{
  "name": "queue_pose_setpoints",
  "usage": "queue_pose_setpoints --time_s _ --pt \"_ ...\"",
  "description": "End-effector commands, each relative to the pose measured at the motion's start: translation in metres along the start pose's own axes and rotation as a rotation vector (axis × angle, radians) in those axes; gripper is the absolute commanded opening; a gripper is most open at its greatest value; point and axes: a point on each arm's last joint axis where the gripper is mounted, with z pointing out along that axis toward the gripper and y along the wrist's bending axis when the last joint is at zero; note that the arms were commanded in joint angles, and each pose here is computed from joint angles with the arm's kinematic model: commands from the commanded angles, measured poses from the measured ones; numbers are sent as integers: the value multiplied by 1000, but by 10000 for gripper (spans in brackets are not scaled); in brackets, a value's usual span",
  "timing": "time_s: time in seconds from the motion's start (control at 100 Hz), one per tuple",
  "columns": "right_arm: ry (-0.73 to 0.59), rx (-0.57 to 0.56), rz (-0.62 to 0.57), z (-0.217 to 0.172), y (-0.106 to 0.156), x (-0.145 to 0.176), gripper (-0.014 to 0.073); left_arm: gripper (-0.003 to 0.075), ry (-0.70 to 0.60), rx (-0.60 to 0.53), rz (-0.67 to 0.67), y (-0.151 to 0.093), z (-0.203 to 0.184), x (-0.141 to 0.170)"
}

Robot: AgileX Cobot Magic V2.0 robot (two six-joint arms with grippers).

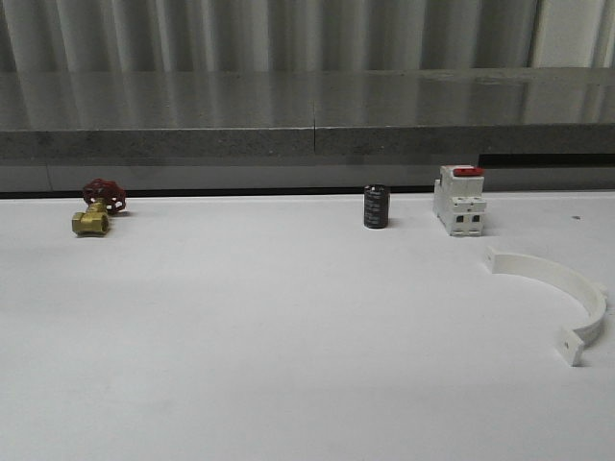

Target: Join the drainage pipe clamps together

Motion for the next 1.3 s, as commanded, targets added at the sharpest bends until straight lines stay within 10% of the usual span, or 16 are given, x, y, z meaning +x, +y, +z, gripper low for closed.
queue_pose_setpoints --time_s 0.0,0.68,1.07,1.29 --pt "-117 8 -9 -3 -1 -14 -68 636 -96 -16 1 3 -26 -10" --pt "-117 8 -9 -3 -1 -14 -68 622 48 72 -37 -5 2 -1" --pt "-117 8 -9 -3 -1 -14 -68 -18 88 90 -41 -6 -8 3" --pt "-117 8 -9 -3 -1 -14 -68 -21 20 136 -53 -20 -54 2"
